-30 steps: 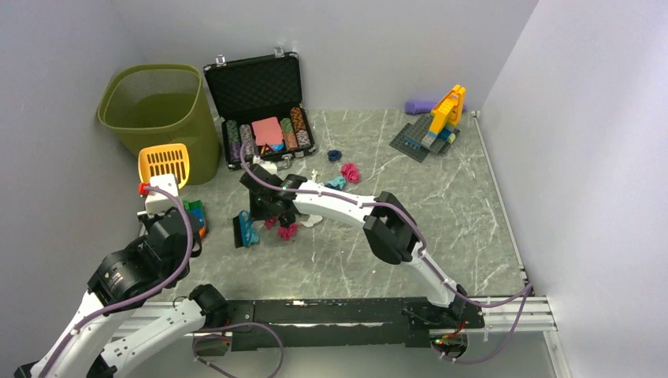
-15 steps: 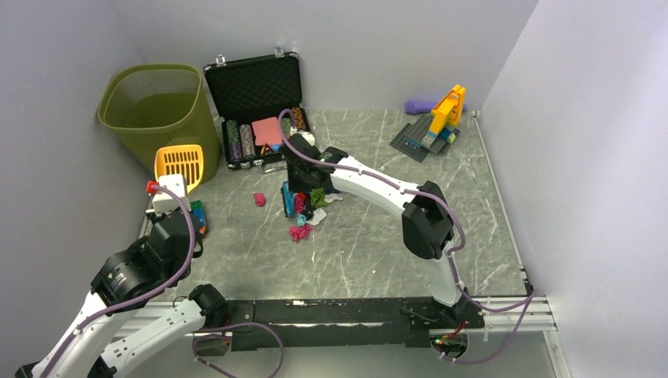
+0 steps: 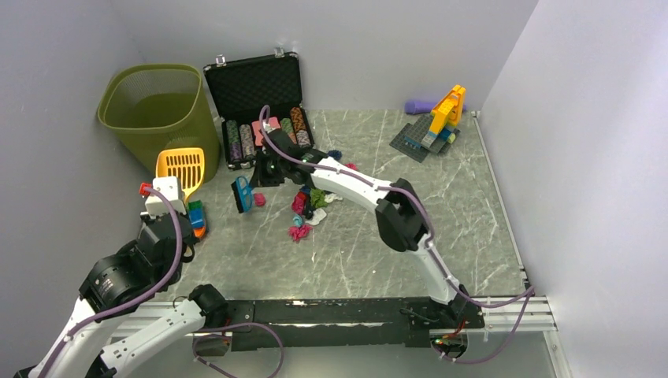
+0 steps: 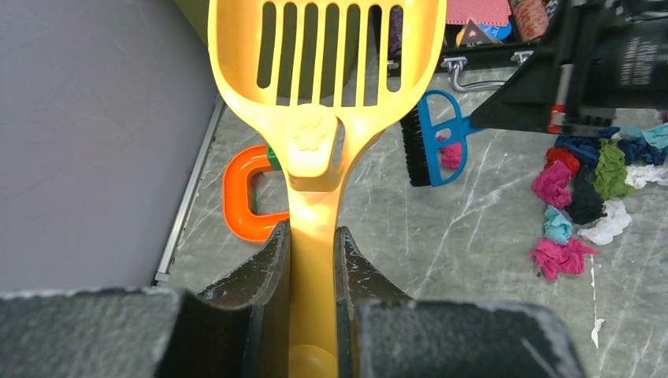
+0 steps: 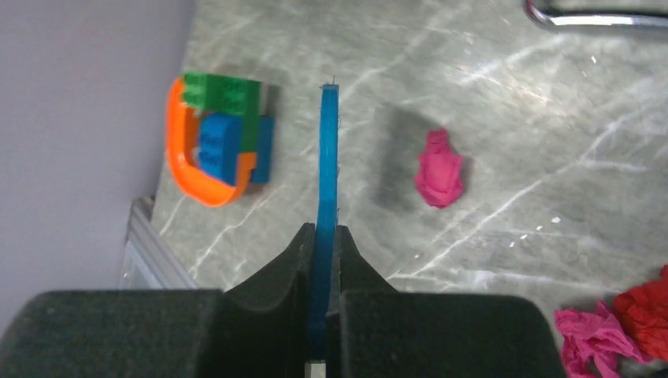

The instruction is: Sweep away the paper scraps from the table

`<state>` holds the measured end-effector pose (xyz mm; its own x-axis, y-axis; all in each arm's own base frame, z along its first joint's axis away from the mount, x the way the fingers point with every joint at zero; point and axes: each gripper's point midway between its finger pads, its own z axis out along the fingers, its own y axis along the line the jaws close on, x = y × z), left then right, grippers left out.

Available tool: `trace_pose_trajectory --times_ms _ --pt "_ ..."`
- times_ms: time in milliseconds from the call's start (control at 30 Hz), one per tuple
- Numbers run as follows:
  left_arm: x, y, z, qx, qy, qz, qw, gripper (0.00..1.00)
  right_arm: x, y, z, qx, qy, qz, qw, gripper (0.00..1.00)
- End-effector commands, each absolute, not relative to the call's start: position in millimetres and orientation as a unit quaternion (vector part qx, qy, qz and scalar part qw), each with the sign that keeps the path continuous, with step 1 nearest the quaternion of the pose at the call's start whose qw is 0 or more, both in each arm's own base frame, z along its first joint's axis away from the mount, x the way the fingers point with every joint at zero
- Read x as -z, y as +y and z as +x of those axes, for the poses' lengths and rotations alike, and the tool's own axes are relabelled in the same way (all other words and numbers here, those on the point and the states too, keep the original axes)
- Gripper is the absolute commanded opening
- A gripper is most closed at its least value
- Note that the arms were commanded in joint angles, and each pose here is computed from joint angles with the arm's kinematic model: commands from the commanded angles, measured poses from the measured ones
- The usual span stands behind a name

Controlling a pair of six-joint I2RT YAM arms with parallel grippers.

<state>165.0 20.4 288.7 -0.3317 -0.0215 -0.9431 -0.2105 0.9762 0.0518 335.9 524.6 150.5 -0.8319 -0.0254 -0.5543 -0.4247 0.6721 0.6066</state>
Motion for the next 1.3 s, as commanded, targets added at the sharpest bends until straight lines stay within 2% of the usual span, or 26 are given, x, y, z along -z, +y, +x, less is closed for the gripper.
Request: trace_pose_trajectory --times_ms 0,167,400,467,600,800,933,1100,1267 --pt "-288.8 19.7 162.5 -0.077 0.818 -0.077 0.565 0.0 -117.7 515.0 354.7 -0.332 0.913 -0.049 0.232 0.0" --pt "-280.3 3.2 168.4 -0.055 0.829 -0.066 0.552 0.0 -96.8 447.4 371.4 -0.223 0.943 0.008 0.247 0.0" --pt "-265.0 -29.7 180.5 -0.014 0.848 -0.045 0.528 0.0 -122.0 345.6 382.6 -0.092 0.953 -0.015 0.288 0.0" --pt "-256.8 -39.8 183.4 -0.005 0.857 -0.039 0.515 0.0 -140.0 333.2 385.8 -0.093 0.948 -0.043 0.3 0.0" --pt "-239.2 -63.0 187.2 0.021 0.876 -0.024 0.482 0.0 -194.5 335.1 385.9 -0.17 0.918 -0.123 0.338 0.0" --pt "-214.5 -96.2 179.0 0.077 0.904 0.005 0.422 0.0 -245.2 281.1 403.1 -0.184 0.898 -0.092 0.39 0.0" --pt "-199.3 -93.0 169.1 0.063 0.923 -0.017 0.379 0.0 -240.8 301.9 371.9 -0.266 0.887 -0.174 0.335 0.0" --pt "-206.9 -78.2 166.8 0.056 0.913 -0.061 0.399 0.0 -218.5 348.2 296.7 -0.393 0.854 -0.28 0.196 0.0" --pt "-213.7 -64.1 165.6 0.034 0.907 -0.084 0.41 0.0 -202.6 388.7 231.5 -0.403 0.825 -0.37 0.144 0.0"
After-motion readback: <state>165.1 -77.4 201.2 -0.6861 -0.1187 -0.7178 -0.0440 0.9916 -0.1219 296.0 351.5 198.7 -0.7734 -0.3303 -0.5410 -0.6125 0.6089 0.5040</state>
